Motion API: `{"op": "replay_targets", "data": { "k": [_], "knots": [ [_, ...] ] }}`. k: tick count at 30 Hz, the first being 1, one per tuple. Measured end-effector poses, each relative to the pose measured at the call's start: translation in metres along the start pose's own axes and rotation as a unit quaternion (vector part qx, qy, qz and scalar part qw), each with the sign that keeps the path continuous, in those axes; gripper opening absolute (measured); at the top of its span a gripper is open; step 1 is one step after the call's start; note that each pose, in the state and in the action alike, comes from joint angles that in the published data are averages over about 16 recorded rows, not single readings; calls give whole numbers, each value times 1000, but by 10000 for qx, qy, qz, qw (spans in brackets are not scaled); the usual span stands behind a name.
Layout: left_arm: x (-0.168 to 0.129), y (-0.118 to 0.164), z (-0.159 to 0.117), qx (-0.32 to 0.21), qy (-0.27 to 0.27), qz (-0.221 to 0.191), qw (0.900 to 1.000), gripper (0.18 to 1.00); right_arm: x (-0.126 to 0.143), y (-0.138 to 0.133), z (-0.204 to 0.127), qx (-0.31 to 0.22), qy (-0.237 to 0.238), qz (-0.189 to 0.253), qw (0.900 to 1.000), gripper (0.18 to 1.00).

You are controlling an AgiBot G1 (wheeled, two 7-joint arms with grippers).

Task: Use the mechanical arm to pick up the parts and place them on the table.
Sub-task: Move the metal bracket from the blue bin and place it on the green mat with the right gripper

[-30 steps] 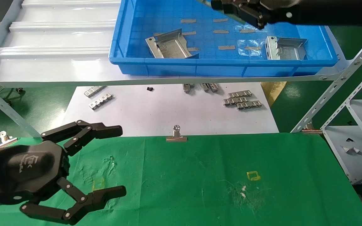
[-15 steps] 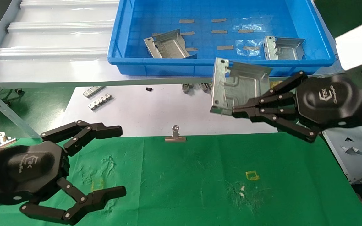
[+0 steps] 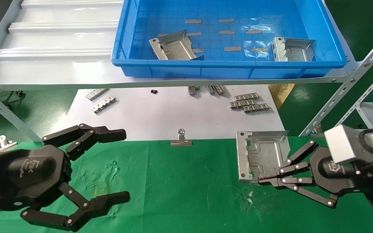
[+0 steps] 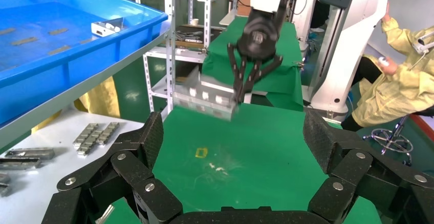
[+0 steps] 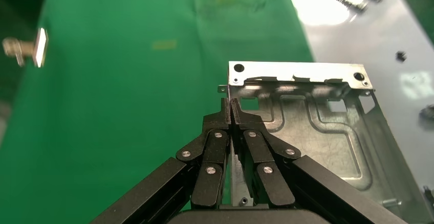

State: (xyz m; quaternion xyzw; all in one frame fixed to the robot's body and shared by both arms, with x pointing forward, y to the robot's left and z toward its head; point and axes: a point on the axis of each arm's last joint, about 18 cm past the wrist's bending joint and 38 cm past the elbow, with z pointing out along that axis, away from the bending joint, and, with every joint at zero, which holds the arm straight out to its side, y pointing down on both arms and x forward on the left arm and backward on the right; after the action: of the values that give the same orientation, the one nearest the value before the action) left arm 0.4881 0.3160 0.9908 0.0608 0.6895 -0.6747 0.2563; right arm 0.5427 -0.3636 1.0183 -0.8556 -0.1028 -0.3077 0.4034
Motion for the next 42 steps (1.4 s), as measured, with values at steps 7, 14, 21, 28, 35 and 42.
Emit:
{"op": "replay_targets", "data": {
  "k": [7, 14, 21, 28, 35, 42],
  "knots": [
    [0, 0, 0, 0, 0, 0, 10000, 1001, 0, 43, 31, -594, -318, -339, 9972, 192],
    [0, 0, 0, 0, 0, 0, 10000, 1001, 4, 77, 59, -993, -490, -656, 9917, 192],
    [0, 0, 0, 0, 0, 0, 10000, 1001, 10, 100, 74, -1240, -415, -767, 9884, 192],
    [0, 0, 0, 0, 0, 0, 10000, 1001, 14, 116, 79, -1412, -272, -774, 9866, 192],
    [0, 0, 0, 0, 0, 0, 10000, 1001, 19, 123, 82, -1511, -151, -853, 9847, 196],
    [0, 0, 0, 0, 0, 0, 10000, 1001, 24, 120, 78, -1475, -68, -982, 9842, 220]
  ]
}}
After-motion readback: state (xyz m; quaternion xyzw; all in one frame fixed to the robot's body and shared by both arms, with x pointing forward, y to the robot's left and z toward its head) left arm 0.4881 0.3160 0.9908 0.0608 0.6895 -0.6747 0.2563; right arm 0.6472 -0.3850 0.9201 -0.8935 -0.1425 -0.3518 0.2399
